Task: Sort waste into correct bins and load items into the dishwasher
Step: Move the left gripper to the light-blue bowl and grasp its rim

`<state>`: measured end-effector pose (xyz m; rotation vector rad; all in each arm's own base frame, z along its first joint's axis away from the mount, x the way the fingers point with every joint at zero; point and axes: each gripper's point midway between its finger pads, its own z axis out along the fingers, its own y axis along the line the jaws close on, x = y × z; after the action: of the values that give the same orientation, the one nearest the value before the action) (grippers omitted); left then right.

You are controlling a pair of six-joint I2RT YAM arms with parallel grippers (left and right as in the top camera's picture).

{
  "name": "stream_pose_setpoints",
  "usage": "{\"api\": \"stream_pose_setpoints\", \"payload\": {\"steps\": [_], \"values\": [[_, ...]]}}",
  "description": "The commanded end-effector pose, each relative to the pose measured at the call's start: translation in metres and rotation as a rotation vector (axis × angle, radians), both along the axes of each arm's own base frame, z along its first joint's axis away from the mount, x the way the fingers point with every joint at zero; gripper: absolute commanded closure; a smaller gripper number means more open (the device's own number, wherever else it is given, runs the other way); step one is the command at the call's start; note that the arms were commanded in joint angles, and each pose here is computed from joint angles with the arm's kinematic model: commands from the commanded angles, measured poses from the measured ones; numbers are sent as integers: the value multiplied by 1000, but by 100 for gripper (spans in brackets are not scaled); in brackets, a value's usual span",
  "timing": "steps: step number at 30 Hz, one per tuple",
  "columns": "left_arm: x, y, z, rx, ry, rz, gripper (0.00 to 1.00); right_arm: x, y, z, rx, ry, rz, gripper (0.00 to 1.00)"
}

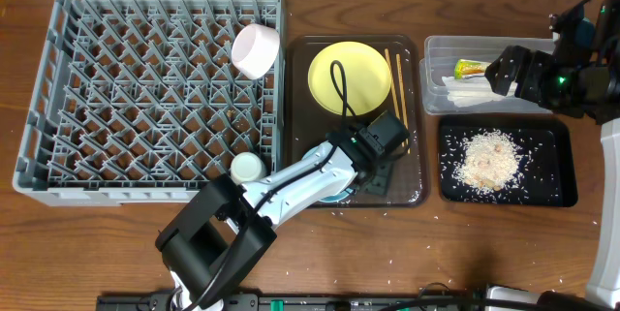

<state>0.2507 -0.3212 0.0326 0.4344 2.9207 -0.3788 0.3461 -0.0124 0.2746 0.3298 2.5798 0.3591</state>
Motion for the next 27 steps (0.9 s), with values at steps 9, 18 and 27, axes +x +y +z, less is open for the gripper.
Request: {"api": "stream_pose_setpoints", "payload": {"steps": [9, 18, 27], "values": [[12, -27, 23, -101, -27, -88, 38, 0, -2, 3, -1, -7, -9, 1], [37, 51, 91, 33, -16, -59, 40, 0, -2, 3, -1, -7, -9, 1], [27, 108, 47, 225, 36, -97, 39, 0, -2, 3, -1, -7, -9, 1]]}}
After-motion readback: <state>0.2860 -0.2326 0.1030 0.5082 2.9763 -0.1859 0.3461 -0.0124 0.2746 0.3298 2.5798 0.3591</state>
